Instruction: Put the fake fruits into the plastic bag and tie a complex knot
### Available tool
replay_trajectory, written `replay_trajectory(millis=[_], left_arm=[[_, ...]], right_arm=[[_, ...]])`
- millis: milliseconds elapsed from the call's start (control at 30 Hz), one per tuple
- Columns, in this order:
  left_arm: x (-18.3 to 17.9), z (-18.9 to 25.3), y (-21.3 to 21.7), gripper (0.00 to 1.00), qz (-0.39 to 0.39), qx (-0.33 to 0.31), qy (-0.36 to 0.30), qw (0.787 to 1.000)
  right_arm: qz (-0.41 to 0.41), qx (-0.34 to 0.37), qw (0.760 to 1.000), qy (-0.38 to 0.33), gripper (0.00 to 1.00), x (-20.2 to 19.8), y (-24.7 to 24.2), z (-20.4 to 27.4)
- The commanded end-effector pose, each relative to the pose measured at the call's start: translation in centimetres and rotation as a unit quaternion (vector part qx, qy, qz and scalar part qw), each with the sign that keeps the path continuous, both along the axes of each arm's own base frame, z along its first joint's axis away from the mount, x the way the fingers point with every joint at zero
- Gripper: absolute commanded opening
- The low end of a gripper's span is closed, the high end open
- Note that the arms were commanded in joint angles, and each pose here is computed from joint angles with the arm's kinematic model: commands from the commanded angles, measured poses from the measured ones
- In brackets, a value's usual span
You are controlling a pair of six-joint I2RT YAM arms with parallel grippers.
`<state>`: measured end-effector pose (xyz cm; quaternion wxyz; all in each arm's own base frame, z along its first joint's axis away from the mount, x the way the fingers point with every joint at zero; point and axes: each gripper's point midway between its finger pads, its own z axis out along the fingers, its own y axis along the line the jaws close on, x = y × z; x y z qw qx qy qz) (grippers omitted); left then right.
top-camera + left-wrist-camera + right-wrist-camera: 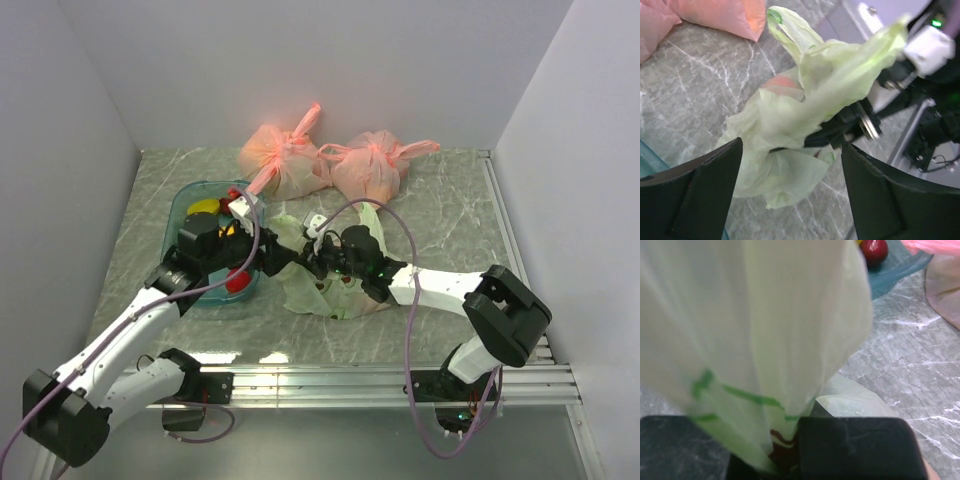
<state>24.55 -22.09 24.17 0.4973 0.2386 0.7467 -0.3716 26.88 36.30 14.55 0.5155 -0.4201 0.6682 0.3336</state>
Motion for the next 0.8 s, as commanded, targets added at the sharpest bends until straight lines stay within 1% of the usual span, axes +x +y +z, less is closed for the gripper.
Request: replay_trajectory(millis=[0,33,67,167,200,267,300,333,400,433,467,500,533,600,633,667,733,767], left_arm=[[2.4,3.0,-0.7,0.83,0.034,-0.029,-0.056,0.997],[2.4,3.0,-1.1,0.81,0.032,-0.030,-0.055,0.998],[2.9,2.4,-1.2,0.76,0.036,-0.027,-0.049,0.998],[3.9,1.6,-1.7,0.70,0.050,-0.033,-0.033,0.998],[4.0,1.5,-1.8,0.66,0.050,-0.036,-0.029,0.998],[4.1,1.2,-2.3,0.61,0.047,-0.049,-0.017,0.998],[3.6,1.2,-2.9,0.53,0.025,-0.057,-0.011,0.998],[3.4,1.6,-3.2,0.49,0.012,-0.065,-0.015,0.998],[2.7,0.9,-3.8,0.26,-0.009,-0.068,0.001,0.998],[2.6,0.7,-3.7,0.16,-0.011,-0.068,0.004,0.998],[2.3,0.4,-3.6,0.06,-0.013,-0.069,0.005,0.998],[2.2,0.4,-3.5,0.01,-0.015,-0.072,0.004,0.997],[1.8,0.4,-3.2,0.01,-0.028,-0.076,0.003,0.997],[0.9,0.6,-2.8,0.01,-0.052,-0.077,-0.007,0.996],[0.2,0.7,-2.7,0.01,-0.075,-0.077,-0.006,0.994],[-0.4,0.7,-2.5,0.01,-0.094,-0.077,-0.004,0.993],[-1.1,0.5,-2.2,0.01,-0.117,-0.068,-0.015,0.991],[-2.1,0.7,-2.3,0.00,-0.149,-0.067,-0.023,0.986]], right_arm=[[-0.017,0.025,0.999,-0.025,0.03,0.9,0.7,3.0],[-0.017,0.024,0.999,-0.025,0.04,0.8,0.7,2.9],[-0.015,0.023,0.999,-0.025,0.03,0.7,0.8,2.9],[-0.006,0.022,0.999,-0.029,0.05,0.3,1.0,3.0],[-0.007,0.021,0.999,-0.029,0.05,0.2,0.9,3.0],[-0.006,0.021,0.999,-0.029,0.06,-0.1,1.1,3.0],[-0.005,0.017,1.000,-0.026,0.07,-0.2,1.0,2.7],[-0.006,0.018,1.000,-0.024,0.10,-0.3,1.0,2.8],[-0.005,0.015,1.000,-0.020,0.17,-0.4,1.0,2.8],[-0.005,0.015,1.000,-0.021,0.28,-0.4,0.9,3.0],[-0.005,0.007,1.000,-0.020,0.34,-0.5,0.8,2.9],[-0.005,0.005,1.000,-0.020,0.39,-0.5,0.7,3.1],[-0.002,0.007,1.000,-0.020,0.46,-0.7,0.4,3.8],[0.012,-0.009,1.000,-0.003,0.53,-0.9,-0.5,3.7],[0.015,-0.007,1.000,-0.005,0.59,-1.0,-1.1,4.8],[0.018,-0.018,1.000,0.006,0.63,-1.3,-1.7,4.7],[0.040,-0.006,0.999,0.003,0.73,-2.2,-2.6,6.4],[0.050,-0.013,0.999,0.007,0.74,-2.6,-2.9,6.4]])
